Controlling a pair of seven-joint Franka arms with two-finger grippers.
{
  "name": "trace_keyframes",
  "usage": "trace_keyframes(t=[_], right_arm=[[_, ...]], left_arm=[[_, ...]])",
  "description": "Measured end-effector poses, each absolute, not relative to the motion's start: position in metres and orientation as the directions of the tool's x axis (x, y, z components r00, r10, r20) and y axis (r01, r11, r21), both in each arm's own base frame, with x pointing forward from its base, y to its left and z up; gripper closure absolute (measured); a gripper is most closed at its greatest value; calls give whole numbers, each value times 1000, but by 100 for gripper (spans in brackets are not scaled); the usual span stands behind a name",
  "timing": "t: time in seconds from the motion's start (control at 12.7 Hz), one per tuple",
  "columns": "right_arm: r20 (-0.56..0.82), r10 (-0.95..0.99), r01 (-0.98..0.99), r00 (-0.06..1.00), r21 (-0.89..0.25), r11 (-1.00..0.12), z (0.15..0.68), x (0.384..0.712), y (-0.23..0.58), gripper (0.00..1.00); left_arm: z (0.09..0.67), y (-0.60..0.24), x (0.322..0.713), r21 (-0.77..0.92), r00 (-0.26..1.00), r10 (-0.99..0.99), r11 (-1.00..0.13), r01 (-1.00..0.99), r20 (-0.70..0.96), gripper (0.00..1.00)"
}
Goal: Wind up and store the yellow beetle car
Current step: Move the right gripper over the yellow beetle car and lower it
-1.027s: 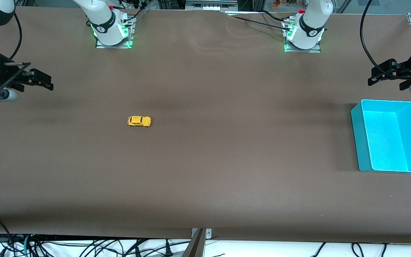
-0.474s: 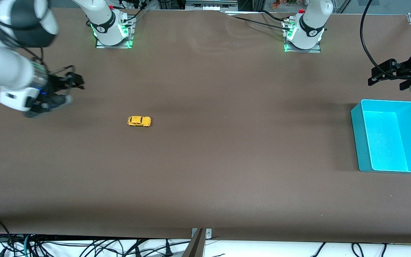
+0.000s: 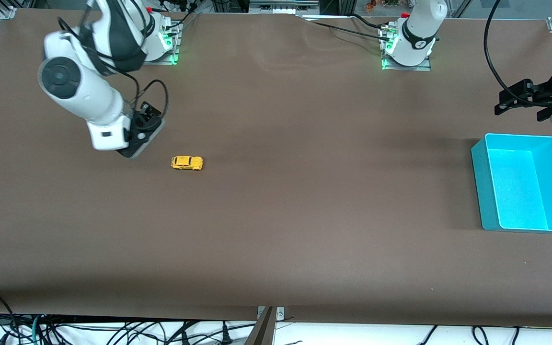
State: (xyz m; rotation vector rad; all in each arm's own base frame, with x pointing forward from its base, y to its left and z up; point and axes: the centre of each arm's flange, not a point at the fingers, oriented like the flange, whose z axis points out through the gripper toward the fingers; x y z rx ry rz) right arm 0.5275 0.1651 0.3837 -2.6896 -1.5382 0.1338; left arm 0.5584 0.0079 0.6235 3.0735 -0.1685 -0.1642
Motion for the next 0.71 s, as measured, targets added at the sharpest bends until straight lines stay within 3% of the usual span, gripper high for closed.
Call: trace_keyframes(t=[0.32,0.71], right_arm=[[13,977,975,215,-51,-214,301,520,161,0],[77,997,1000,-4,-16,6,223,520,182,0]], left_arm=[[623,9,558,65,988,-111,-992,-104,-103,0],[621,8,560,66,988,-112,-992,-106,-108,0]])
